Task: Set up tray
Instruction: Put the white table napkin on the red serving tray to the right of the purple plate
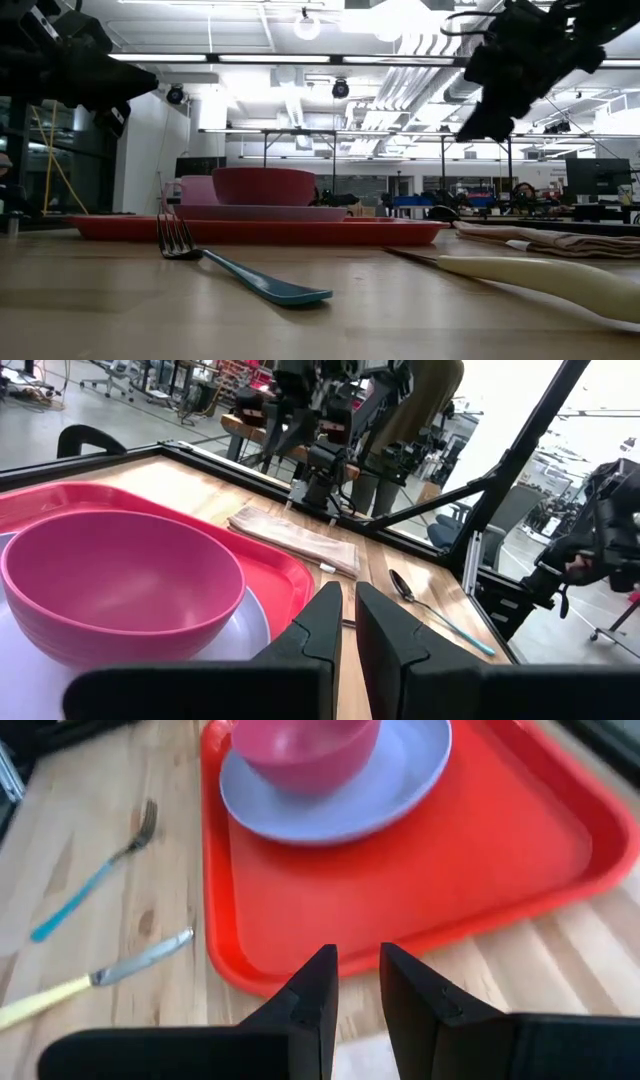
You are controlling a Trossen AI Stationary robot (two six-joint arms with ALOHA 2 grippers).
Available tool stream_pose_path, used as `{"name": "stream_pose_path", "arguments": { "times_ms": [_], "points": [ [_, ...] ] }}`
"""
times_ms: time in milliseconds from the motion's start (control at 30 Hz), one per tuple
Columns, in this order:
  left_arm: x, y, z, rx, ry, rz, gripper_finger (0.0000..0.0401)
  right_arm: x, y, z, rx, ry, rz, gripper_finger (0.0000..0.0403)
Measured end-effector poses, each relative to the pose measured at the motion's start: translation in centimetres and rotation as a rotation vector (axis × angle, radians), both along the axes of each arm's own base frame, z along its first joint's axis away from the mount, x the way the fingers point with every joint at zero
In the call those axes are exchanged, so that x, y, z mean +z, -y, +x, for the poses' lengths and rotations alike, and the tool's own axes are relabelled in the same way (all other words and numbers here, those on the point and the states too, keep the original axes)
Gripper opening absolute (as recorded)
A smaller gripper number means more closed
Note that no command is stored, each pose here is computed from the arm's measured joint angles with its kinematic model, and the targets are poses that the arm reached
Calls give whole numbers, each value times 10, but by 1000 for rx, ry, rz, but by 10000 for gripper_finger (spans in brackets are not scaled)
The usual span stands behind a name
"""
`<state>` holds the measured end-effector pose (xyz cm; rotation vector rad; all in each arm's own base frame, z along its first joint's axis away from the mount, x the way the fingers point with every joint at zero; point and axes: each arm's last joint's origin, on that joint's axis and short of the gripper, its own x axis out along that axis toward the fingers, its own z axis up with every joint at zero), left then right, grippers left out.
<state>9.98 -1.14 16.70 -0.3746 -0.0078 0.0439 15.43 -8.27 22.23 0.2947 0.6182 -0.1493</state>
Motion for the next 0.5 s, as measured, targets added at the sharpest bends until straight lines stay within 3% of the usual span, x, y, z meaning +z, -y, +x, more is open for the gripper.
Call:
{"name": "stream_pose_path", "arguments": {
  "times_ms": [133,500],
  "points": [
    [0,0,0,0,0,0,65,-12,-3,-7,-21,-56,11,57],
    [0,0,0,0,-1,3,65,-25,0,-13,-174,-185,-90,57]
  ]
}}
